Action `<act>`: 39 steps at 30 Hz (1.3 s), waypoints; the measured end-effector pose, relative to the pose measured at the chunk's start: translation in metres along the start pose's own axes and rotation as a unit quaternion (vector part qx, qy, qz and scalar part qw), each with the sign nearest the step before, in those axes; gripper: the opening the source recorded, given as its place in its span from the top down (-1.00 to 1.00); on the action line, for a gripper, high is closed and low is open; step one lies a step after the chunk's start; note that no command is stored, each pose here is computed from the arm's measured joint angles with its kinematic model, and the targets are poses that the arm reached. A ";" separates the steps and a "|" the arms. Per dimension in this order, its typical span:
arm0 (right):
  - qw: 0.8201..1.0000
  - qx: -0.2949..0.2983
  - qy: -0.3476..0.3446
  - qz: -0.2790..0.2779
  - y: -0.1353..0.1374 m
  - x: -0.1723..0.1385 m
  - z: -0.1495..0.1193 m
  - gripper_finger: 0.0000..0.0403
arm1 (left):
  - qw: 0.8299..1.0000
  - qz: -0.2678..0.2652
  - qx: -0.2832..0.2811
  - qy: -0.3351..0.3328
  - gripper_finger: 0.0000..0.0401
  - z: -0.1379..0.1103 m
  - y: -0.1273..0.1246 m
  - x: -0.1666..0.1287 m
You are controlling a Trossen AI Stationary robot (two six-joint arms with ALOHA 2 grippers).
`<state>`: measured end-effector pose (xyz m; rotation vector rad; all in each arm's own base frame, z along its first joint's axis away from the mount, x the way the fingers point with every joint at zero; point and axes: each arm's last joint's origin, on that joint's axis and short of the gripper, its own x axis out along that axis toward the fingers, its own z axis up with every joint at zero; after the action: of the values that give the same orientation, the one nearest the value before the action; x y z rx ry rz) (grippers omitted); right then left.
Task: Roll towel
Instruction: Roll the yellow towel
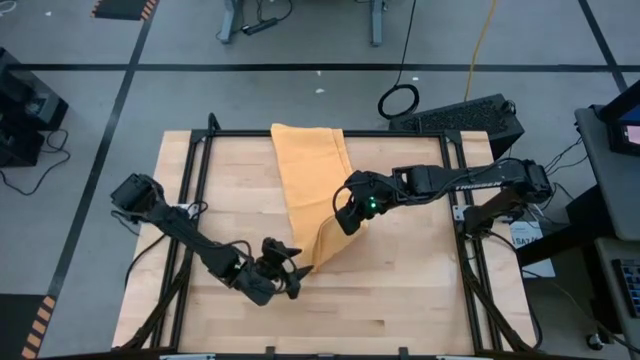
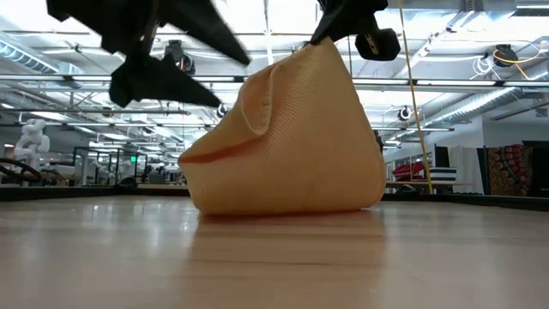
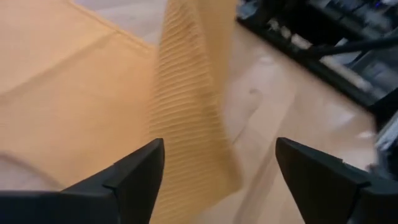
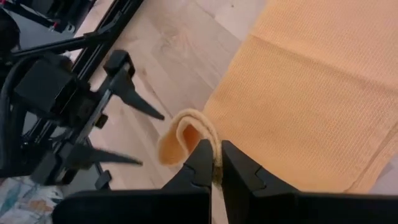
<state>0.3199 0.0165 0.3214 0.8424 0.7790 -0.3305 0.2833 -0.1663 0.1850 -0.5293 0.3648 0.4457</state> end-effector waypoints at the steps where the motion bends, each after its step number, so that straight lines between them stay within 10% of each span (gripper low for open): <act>1: 1.000 0.001 0.000 0.000 0.000 0.000 0.000 0.98 | 1.000 -0.006 -0.009 -0.006 -0.58 0.000 -0.002 0.002; 9: 1.000 0.003 -0.001 0.000 0.000 0.000 0.000 0.98 | 0.999 -0.008 -0.029 -0.020 -0.36 0.005 0.000 0.019; 18: 1.000 -0.015 0.015 0.002 0.005 0.000 -0.009 0.98 | 0.993 0.045 -0.078 0.082 0.90 -0.002 0.022 0.025; 33: 0.975 -0.073 0.181 0.107 0.043 -0.009 -0.072 0.98 | 0.974 -0.182 0.061 0.123 0.98 0.075 0.008 -0.052; 39: 0.979 -0.126 0.137 0.088 0.060 -0.010 -0.107 0.98 | 0.952 -0.210 0.116 0.188 0.98 0.079 0.024 -0.063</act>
<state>0.2941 0.1362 0.3168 0.7183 0.9714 0.0447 0.2356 -0.1233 0.2664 -0.4440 0.6452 -0.1158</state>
